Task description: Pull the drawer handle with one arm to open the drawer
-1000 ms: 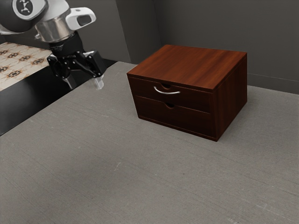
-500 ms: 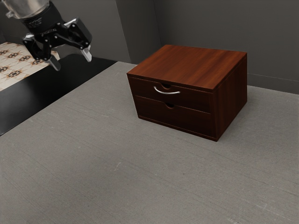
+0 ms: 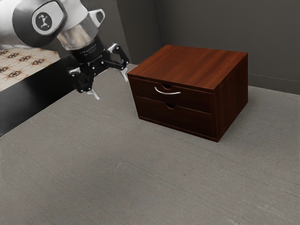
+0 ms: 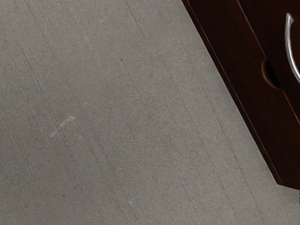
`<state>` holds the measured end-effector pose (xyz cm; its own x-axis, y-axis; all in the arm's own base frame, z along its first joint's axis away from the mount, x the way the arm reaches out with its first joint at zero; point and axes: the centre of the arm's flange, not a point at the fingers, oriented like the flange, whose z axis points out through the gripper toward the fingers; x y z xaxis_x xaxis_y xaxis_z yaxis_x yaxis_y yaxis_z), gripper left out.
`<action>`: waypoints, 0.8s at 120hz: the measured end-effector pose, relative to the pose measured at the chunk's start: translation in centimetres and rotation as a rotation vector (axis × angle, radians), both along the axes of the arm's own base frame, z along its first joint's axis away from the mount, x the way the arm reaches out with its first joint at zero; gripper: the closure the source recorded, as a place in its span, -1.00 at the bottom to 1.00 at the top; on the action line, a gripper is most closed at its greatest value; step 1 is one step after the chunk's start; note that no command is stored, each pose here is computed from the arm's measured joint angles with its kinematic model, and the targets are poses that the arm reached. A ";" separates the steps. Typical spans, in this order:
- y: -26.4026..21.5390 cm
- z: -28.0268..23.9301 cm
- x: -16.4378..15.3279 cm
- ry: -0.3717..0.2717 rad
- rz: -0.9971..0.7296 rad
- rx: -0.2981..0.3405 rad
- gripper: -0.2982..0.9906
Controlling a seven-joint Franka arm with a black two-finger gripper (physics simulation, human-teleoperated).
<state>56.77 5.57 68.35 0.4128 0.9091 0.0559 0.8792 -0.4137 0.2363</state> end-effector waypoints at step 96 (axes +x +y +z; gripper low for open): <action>1.7 -9.6 8.5 -0.321 0.379 -0.097 -0.50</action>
